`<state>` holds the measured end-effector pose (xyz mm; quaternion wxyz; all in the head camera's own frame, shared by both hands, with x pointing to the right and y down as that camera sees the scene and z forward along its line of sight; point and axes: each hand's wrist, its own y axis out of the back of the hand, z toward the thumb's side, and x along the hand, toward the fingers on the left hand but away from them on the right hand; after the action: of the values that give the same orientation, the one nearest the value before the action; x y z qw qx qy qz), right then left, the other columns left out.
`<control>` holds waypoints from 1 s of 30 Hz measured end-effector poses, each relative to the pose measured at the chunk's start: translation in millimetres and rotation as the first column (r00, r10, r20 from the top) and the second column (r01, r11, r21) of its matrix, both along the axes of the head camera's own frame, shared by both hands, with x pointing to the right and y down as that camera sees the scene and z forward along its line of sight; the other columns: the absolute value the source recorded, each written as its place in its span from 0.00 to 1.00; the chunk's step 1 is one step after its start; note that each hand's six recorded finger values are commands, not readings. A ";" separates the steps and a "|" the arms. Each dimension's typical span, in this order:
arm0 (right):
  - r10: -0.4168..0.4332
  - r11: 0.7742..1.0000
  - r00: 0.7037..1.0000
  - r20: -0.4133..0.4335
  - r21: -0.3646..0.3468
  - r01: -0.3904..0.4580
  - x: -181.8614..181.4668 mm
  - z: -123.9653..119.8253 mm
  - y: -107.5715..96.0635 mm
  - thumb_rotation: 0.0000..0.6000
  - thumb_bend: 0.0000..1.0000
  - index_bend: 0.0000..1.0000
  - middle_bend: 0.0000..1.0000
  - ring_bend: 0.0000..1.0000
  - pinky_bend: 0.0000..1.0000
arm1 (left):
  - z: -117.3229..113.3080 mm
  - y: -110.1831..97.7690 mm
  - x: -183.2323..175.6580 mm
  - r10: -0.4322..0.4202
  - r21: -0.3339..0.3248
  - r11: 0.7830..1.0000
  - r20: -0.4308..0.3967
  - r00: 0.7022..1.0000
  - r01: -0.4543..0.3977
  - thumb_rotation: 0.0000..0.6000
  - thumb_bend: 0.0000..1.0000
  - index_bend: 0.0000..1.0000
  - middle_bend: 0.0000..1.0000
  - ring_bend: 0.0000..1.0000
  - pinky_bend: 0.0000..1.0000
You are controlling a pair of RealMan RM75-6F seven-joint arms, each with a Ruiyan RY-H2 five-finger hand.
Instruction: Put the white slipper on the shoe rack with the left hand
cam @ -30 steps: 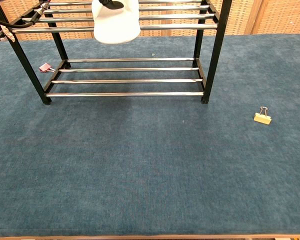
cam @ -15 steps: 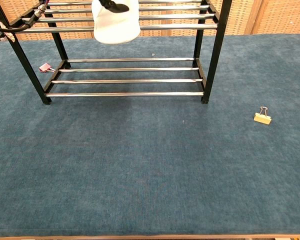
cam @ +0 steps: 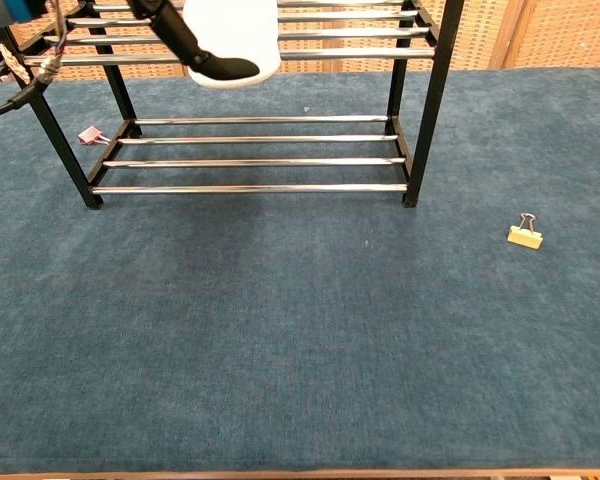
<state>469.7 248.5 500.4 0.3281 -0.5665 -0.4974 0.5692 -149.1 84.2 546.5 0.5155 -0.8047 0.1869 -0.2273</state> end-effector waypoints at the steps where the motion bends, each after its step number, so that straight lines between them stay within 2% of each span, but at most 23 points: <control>1: 0.000 1.000 1.000 0.001 0.000 0.000 0.0 -0.2 0.1 1.00 0.00 0.00 0.00 0.00 0.00 | -2.1 3.2 -3.5 0.005 0.001 1.000 -0.007 1.000 -0.005 1.00 0.28 0.25 0.10 0.06 0.25; 6: -0.002 1.000 1.000 0.006 0.003 0.002 -0.3 -1.3 0.2 1.00 0.00 0.00 0.00 0.00 0.00 | -13.0 21.3 -35.2 0.017 -0.004 1.000 -0.032 0.999 -0.017 1.00 0.29 0.25 0.10 0.06 0.25; 13: -0.012 1.000 1.000 0.018 0.007 0.012 -3.1 -3.5 1.0 1.00 0.00 0.00 0.00 0.00 0.00 | -10.5 51.4 -95.6 -0.014 -0.019 1.000 0.023 1.000 0.015 1.00 0.28 0.25 0.09 0.03 0.24; 15: -0.014 1.000 1.000 0.021 0.010 0.014 -3.4 -4.5 1.3 1.00 0.00 0.00 0.00 0.00 0.00 | -7.3 60.5 -115.1 -0.040 -0.020 0.999 0.046 0.998 0.041 1.00 0.27 0.21 0.06 0.01 0.19; 18: -0.016 1.000 1.000 0.026 0.016 0.016 -3.7 -6.5 1.9 1.00 0.00 0.00 0.00 0.00 0.00 | -3.1 75.2 -143.9 -0.094 -0.025 0.995 0.081 0.992 0.097 1.00 0.22 0.10 0.00 0.00 0.04; 20: -0.020 1.000 0.999 0.027 0.020 0.019 -4.1 -7.9 2.3 1.00 0.00 0.00 0.00 0.00 0.00 | 0.1 86.0 -161.4 -0.136 -0.037 0.989 0.109 0.985 0.141 1.00 0.21 0.04 0.00 0.00 0.00; 23: -0.024 0.999 0.999 0.029 0.027 0.023 -4.6 -10.0 2.9 1.00 0.00 0.00 0.00 0.00 0.00 | 2.5 103.7 -188.4 -0.220 -0.040 0.973 0.152 0.964 0.228 1.00 0.21 0.00 0.00 0.00 0.00; 26: -0.027 0.999 0.999 0.035 0.039 0.026 -5.4 -13.5 3.4 1.00 0.00 0.00 0.00 0.00 0.00 | 0.3 122.3 -212.5 -0.333 -0.038 0.938 0.171 0.927 0.344 1.00 0.21 0.00 0.00 0.00 0.00; 29: -0.029 0.999 0.999 0.041 0.046 0.027 -5.3 -16.0 4.4 1.00 0.00 0.00 0.00 0.00 0.00 | -4.6 141.1 -233.7 -0.450 -0.026 0.887 0.172 0.876 0.461 1.00 0.21 0.00 0.00 0.00 0.00; 30: -0.029 0.998 0.999 0.043 0.048 0.027 -5.1 -17.0 5.0 1.00 0.00 0.00 0.00 0.00 0.00 | -6.1 147.2 -242.3 -0.496 -0.019 0.862 0.176 0.850 0.507 1.00 0.21 0.00 0.00 0.00 0.00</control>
<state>464.6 253.5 483.4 0.3383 -0.5778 -0.5100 0.5400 -391.4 231.4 540.4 0.4257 -0.7226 0.3396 -0.4258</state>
